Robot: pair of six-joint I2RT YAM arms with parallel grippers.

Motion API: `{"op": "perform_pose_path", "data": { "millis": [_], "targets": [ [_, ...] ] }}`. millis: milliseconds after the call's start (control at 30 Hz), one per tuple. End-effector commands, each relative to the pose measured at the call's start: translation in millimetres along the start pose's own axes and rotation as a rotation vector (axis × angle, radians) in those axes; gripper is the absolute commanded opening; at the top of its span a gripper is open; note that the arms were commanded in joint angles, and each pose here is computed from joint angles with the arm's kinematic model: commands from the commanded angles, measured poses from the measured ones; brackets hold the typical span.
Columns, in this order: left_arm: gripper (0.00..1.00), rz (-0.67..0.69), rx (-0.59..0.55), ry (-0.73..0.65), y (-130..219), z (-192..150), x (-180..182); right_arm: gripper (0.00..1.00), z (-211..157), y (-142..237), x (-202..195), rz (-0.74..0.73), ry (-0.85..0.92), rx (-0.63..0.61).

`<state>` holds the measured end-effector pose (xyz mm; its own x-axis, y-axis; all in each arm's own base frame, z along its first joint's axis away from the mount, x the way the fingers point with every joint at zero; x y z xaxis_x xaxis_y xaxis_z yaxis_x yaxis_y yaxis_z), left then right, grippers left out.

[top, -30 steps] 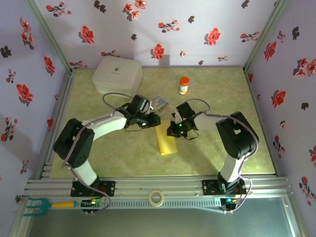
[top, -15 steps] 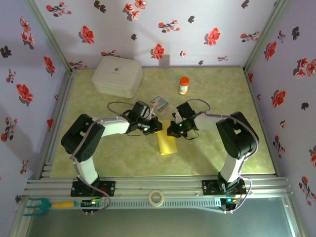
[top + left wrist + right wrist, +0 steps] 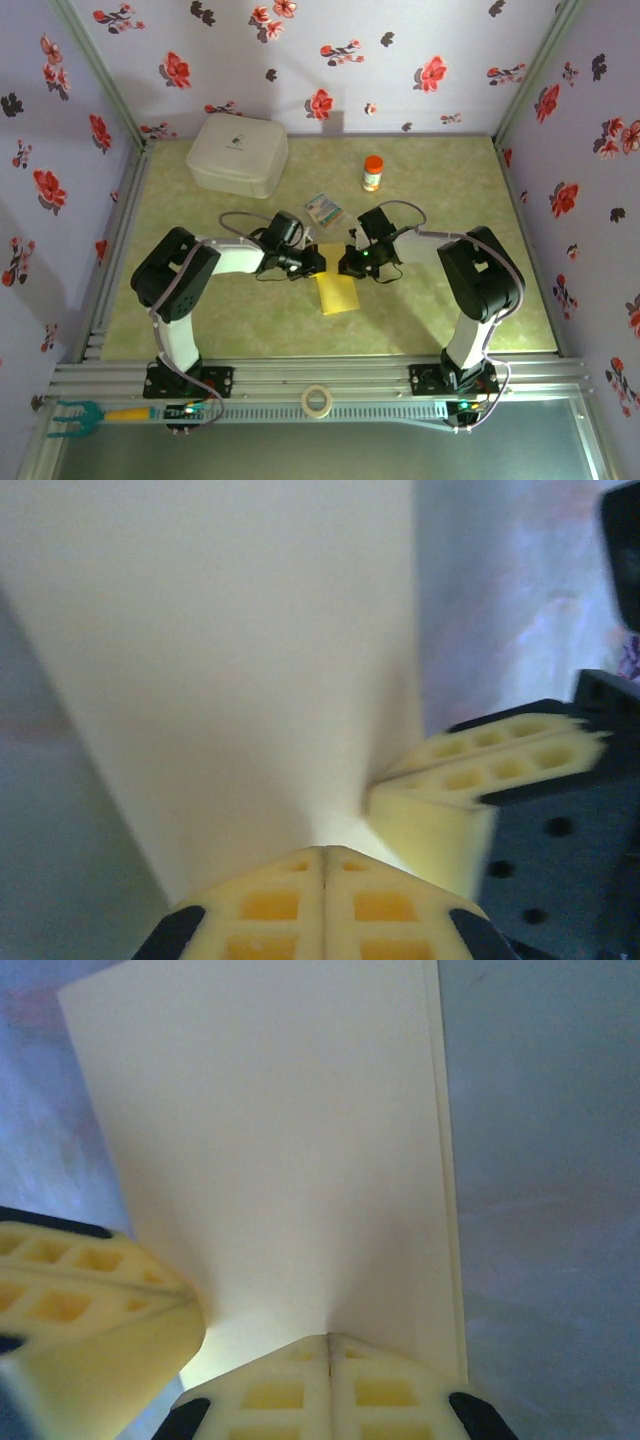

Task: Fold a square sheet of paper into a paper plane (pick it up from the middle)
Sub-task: First fold the square sheet of paper in half at the center of the table.

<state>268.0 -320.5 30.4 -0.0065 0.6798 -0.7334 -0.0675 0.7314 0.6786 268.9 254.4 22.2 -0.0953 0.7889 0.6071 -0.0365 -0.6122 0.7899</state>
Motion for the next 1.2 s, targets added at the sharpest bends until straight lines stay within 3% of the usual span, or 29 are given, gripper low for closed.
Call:
{"op": "perform_pose_path", "data": {
  "millis": [0,167,500,733,1000,1167],
  "targets": [
    [0.0,0.082,0.012,0.017,-5,-6,34,0.0,-28,-8,-54,-0.191,-0.112,0.069],
    [0.0,0.153,0.014,0.006,-1,-9,47,0.0,-27,-7,-54,-0.192,-0.11,0.064],
    [0.0,0.059,-0.02,-0.028,14,17,-6,0.0,-28,-6,-55,-0.196,-0.11,0.061],
    [0.0,0.031,-0.008,0.009,-1,24,3,0.0,-29,-6,-55,-0.197,-0.112,0.062],
    [0.0,0.152,-0.001,0.096,-5,17,50,0.0,-29,-6,-55,-0.196,-0.11,0.063],
    [0.0,0.144,-0.015,0.062,6,26,32,0.0,-29,-5,-54,-0.198,-0.11,0.061]
  ]
}}
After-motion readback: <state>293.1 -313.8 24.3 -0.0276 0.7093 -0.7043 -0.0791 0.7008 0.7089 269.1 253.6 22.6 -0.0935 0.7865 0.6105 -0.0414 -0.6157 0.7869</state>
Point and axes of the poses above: each hand's point on the last joint's axis, 136 mm out from that joint toward the fingers, its own y axis back along the fingers, its own x axis along the line the jaws close on, z = x × y, the point moved 1 cm from there along y, back along the fingers, and after that the axes turned 4 degrees about y, right-handed, at the moved point
